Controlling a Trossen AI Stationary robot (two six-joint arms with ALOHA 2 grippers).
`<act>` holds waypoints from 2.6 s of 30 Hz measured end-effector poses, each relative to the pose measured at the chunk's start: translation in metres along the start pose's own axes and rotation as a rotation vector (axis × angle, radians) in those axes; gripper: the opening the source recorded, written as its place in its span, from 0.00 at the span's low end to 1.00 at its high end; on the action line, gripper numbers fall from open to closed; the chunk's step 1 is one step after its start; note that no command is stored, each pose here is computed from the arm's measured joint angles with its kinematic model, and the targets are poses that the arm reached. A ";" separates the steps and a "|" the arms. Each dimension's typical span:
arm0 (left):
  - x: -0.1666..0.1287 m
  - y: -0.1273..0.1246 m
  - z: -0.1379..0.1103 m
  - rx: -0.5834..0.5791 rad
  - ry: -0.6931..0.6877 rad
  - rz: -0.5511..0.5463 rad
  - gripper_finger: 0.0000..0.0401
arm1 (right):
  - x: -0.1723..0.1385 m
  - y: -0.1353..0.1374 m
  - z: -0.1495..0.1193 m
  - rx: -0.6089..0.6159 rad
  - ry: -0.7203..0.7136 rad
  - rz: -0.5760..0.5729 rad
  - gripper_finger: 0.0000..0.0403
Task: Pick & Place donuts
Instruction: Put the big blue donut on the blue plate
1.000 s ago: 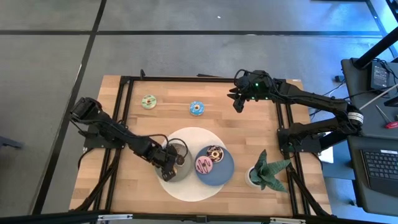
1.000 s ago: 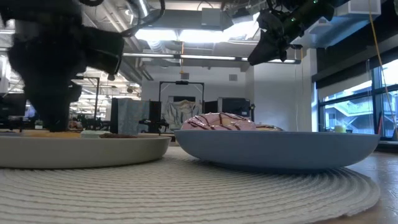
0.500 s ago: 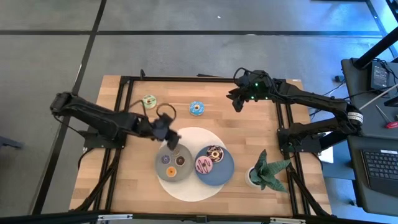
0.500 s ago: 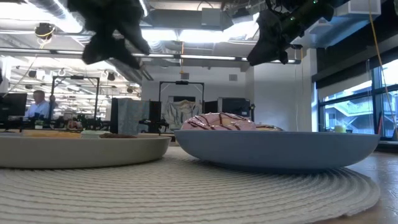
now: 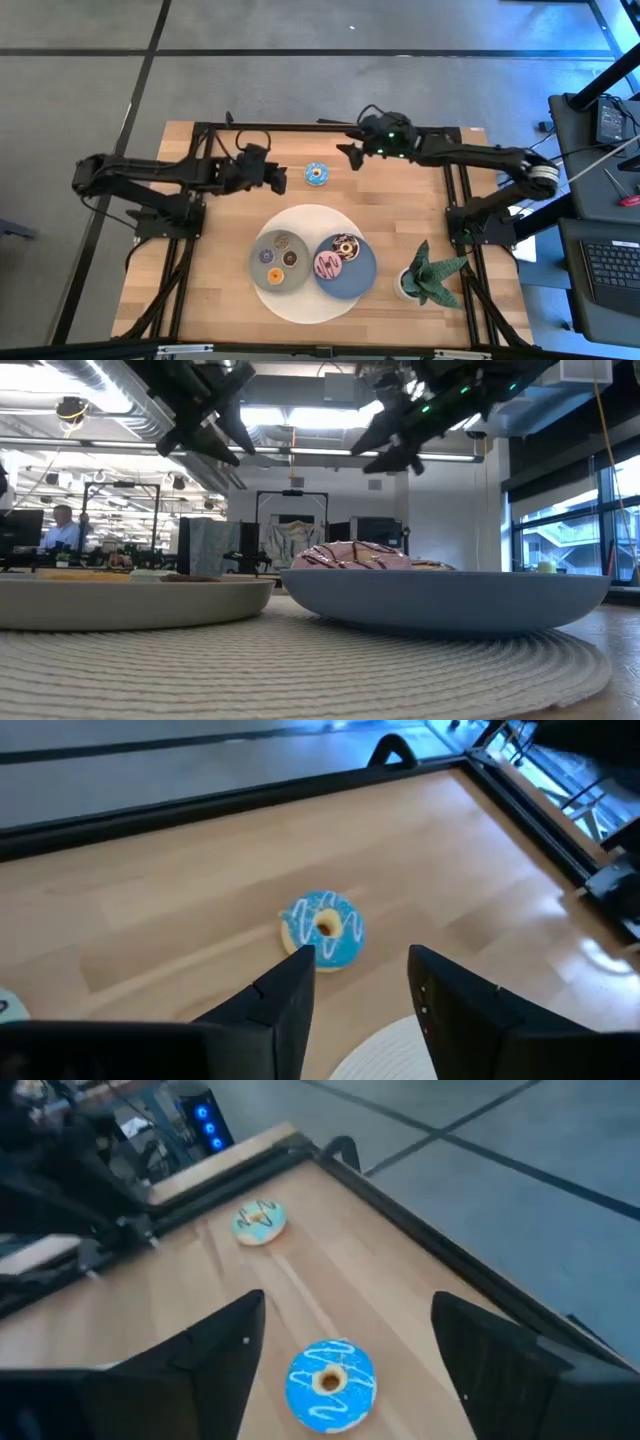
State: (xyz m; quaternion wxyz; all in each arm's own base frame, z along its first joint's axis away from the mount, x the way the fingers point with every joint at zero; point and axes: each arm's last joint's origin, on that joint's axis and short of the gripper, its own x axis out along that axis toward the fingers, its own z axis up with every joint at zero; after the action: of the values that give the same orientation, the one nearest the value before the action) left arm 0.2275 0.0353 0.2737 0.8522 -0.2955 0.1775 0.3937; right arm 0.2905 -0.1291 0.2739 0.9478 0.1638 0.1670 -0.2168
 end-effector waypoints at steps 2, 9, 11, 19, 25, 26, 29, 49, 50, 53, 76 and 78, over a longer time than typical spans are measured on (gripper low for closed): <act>0.004 0.005 0.005 0.005 0.020 -0.001 0.39 | 0.016 -0.002 -0.006 0.012 0.013 -0.014 0.73; 0.015 0.021 0.018 0.030 0.082 -0.023 0.39 | 0.077 -0.022 -0.009 0.011 0.293 -0.087 0.72; 0.017 0.025 0.022 0.034 0.089 -0.023 0.39 | 0.095 -0.024 -0.011 -0.008 0.380 -0.097 0.71; 0.022 0.034 0.029 0.036 0.114 -0.038 0.39 | 0.148 -0.029 -0.017 -0.032 0.583 -0.079 0.69; 0.022 0.034 0.029 0.052 0.125 -0.051 0.38 | 0.167 -0.030 -0.035 -0.025 0.678 -0.057 0.69; 0.022 0.034 0.029 0.056 0.125 -0.052 0.38 | 0.169 -0.029 -0.039 -0.027 0.689 -0.048 0.69; 0.022 0.035 0.029 0.057 0.125 -0.051 0.39 | 0.173 -0.025 -0.048 -0.040 0.719 -0.035 0.69; 0.022 0.034 0.029 0.075 0.127 -0.055 0.38 | 0.178 -0.024 -0.062 -0.076 0.768 -0.093 0.31; 0.022 0.034 0.029 0.075 0.127 -0.055 0.38 | 0.178 -0.025 -0.062 -0.082 0.773 -0.092 0.28; 0.022 0.034 0.029 0.075 0.127 -0.056 0.38 | 0.178 -0.024 -0.062 -0.098 0.776 -0.085 0.19; 0.023 0.035 0.030 0.098 0.118 -0.050 0.37 | 0.132 0.031 -0.014 -0.280 0.825 -0.016 0.06; 0.023 0.035 0.030 0.098 0.117 -0.051 0.37 | 0.117 0.045 -0.011 -0.315 0.858 -0.022 0.06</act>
State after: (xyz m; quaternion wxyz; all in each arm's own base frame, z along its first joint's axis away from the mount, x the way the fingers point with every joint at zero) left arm 0.2167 0.0851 0.2717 0.8635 -0.2803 0.2383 0.3450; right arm 0.4083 -0.1278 0.2296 0.8040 0.0911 0.5770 -0.1114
